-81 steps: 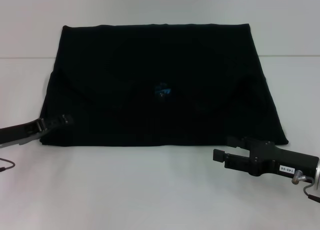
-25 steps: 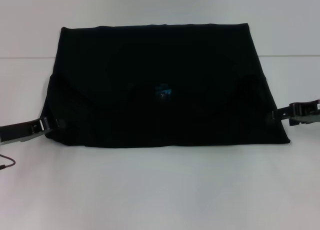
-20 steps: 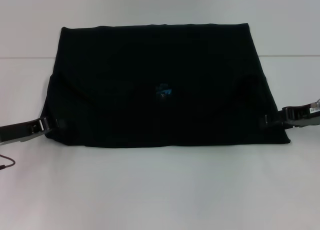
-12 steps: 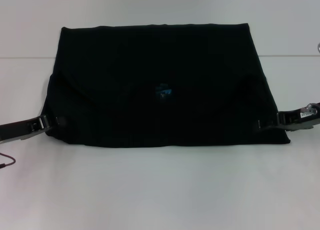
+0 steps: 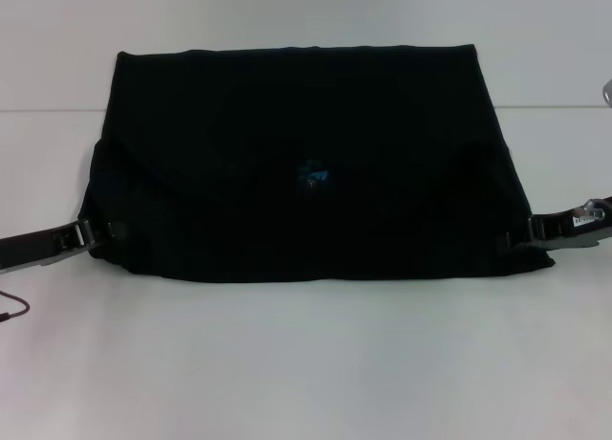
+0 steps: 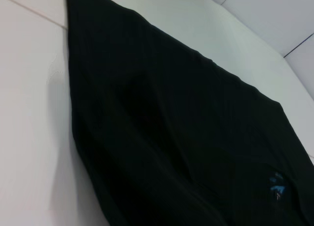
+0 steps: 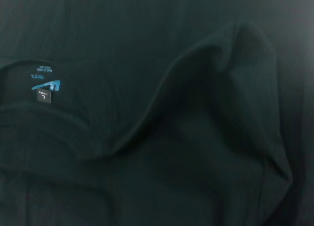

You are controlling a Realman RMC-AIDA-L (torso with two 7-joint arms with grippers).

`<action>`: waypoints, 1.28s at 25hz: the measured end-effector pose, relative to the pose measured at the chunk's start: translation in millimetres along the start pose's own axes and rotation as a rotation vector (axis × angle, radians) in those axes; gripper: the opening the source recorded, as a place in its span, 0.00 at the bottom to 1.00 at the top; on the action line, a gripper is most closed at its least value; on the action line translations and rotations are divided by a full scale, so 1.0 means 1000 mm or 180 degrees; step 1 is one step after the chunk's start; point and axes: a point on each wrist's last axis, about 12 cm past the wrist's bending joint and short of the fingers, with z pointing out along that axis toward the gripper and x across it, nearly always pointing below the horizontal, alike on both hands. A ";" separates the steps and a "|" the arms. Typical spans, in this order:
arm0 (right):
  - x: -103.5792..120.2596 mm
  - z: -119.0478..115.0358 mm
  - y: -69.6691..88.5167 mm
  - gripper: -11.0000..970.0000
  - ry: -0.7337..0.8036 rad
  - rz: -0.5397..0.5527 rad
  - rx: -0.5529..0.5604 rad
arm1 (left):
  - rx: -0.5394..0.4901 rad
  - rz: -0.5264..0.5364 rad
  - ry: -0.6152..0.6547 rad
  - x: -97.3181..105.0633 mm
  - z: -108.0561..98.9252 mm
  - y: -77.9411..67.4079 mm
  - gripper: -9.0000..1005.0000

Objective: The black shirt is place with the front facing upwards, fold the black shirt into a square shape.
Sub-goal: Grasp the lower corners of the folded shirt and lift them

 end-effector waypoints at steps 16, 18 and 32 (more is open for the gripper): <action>-0.001 -0.015 -0.003 0.08 0.0086 -0.0057 -0.0089 | 0.0313 -0.0241 0.0181 0.011 -0.011 -0.005 0.05; 0.003 -0.022 -0.005 0.06 0.0151 -0.0061 -0.0147 | 0.0468 -0.0299 0.0224 0.015 -0.019 -0.007 0.05; 0.093 -0.056 -0.030 0.06 0.0752 0.0184 -0.1028 | 0.0875 -0.1078 0.1178 0.079 -0.087 -0.001 0.05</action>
